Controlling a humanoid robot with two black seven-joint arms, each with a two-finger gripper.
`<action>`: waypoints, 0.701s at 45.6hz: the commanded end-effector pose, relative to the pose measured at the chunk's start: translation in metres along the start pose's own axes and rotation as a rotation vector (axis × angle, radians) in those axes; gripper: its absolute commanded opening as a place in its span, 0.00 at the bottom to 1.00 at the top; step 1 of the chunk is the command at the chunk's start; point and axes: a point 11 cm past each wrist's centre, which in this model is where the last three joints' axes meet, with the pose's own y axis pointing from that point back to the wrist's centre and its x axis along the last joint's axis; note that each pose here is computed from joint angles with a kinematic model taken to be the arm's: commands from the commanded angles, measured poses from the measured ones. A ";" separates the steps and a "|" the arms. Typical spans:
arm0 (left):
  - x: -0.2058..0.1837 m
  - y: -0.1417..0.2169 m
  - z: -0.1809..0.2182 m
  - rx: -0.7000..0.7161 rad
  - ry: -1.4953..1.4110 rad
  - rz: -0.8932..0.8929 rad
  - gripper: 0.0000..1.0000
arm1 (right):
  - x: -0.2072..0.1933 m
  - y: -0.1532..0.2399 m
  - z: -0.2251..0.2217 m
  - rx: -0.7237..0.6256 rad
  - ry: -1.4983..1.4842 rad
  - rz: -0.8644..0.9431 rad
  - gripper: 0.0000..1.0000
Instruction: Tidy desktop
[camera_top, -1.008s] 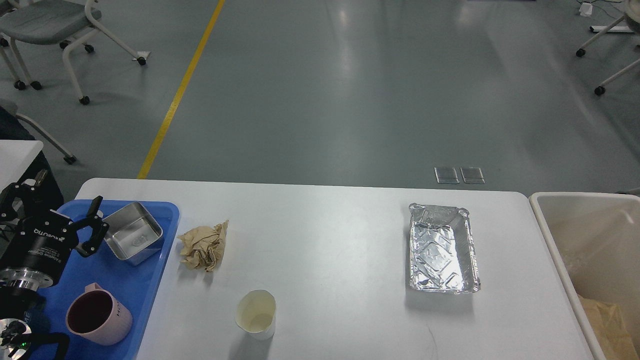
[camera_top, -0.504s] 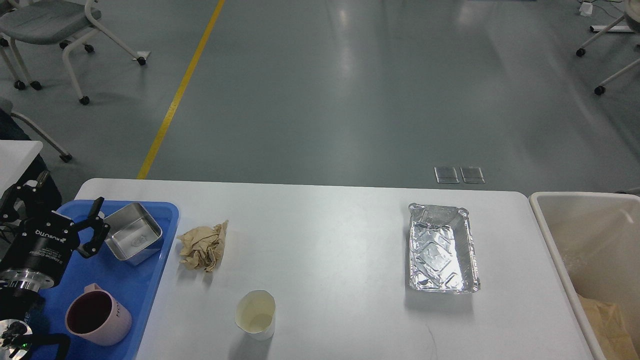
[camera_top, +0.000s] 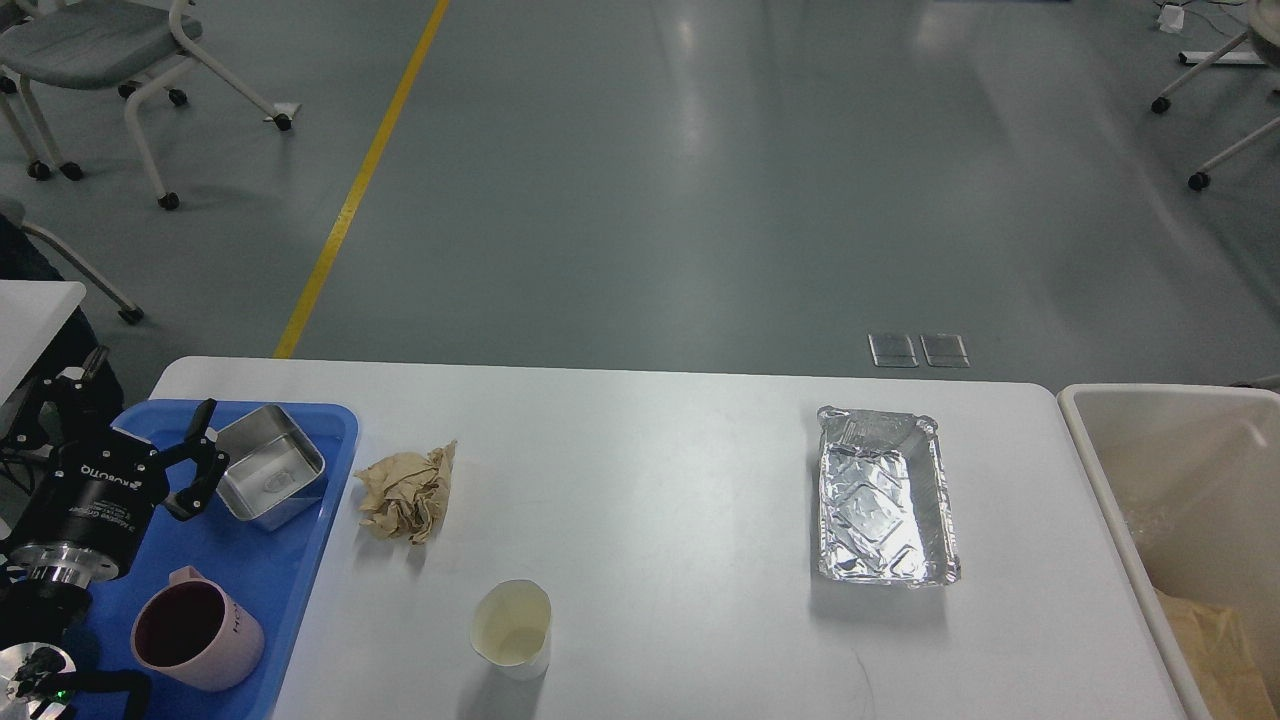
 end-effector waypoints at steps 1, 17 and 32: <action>0.002 0.001 0.000 0.002 -0.003 0.004 0.97 | -0.008 -0.003 -0.008 0.041 -0.138 -0.007 1.00; 0.004 0.003 -0.003 0.012 -0.003 0.011 0.97 | -0.018 -0.008 -0.040 0.269 -0.830 -0.001 1.00; 0.007 0.003 -0.006 0.026 -0.015 0.041 0.97 | -0.083 -0.045 -0.124 0.418 -1.134 -0.111 1.00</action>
